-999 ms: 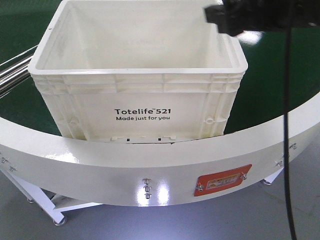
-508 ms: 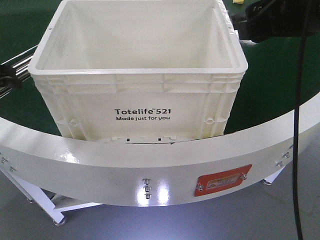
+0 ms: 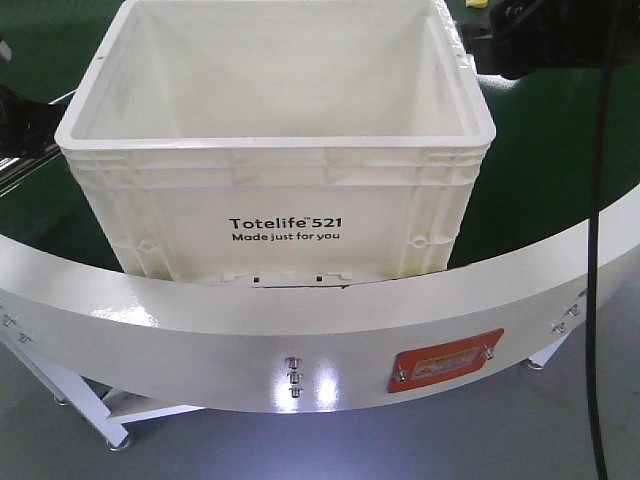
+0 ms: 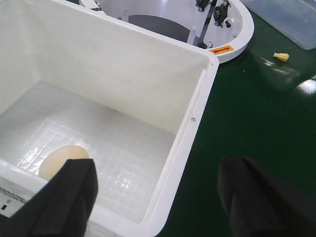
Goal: Place moving items into box and shelve
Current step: 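Reach the left gripper down and grasp the pink ball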
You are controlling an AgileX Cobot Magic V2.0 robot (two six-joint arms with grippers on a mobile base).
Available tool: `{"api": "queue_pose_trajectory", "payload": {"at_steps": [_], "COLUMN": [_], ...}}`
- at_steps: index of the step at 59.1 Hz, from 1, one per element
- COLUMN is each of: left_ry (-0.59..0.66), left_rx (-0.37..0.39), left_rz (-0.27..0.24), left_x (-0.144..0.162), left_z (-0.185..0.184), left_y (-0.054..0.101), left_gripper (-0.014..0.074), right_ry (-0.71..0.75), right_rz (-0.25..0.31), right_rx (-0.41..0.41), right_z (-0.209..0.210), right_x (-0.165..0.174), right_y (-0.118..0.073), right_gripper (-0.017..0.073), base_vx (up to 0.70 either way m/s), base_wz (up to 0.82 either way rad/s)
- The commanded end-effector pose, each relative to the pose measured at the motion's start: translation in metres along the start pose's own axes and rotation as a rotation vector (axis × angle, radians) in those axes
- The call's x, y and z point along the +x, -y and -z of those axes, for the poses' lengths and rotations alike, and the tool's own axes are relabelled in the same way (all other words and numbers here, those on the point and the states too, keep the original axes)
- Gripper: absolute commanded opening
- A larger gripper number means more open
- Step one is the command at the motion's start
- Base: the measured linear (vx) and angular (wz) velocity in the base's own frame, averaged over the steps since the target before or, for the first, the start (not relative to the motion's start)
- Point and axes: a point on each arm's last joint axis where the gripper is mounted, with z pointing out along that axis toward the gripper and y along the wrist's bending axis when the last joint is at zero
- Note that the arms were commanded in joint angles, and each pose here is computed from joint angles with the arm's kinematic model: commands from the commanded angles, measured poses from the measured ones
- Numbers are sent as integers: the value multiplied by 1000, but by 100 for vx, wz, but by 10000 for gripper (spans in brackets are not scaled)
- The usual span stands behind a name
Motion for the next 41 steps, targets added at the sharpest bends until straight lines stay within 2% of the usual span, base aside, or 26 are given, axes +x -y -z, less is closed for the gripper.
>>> {"api": "queue_pose_trajectory", "payload": {"at_steps": [1, 6, 12, 20, 35, 41], "left_ry": [102, 80, 31, -15, -20, -6], "left_rx": [22, 42, 60, 78, 83, 64], "left_rz": [22, 41, 31, 23, -2, -30], "left_x": [-20, -18, -12, -5, -5, -9], "left_z": [12, -7, -30, -43, -41, -32], "left_y": [6, 6, 8, 11, 13, 15], "left_gripper": [574, 574, 574, 552, 335, 257], "right_ry": [120, 120, 120, 120, 117, 116], "right_rz": [4, 4, 4, 4, 3, 3], "right_rx": [24, 24, 24, 24, 24, 24], "right_z": [16, 16, 16, 16, 16, 16], "right_x": [-14, -14, -14, -14, -14, -14], "right_y": [6, 6, 6, 6, 6, 6], "right_gripper": [550, 550, 550, 550, 540, 529], "base_vx": [0, 0, 0, 0, 0, 0], "base_wz": [0, 0, 0, 0, 0, 0]}}
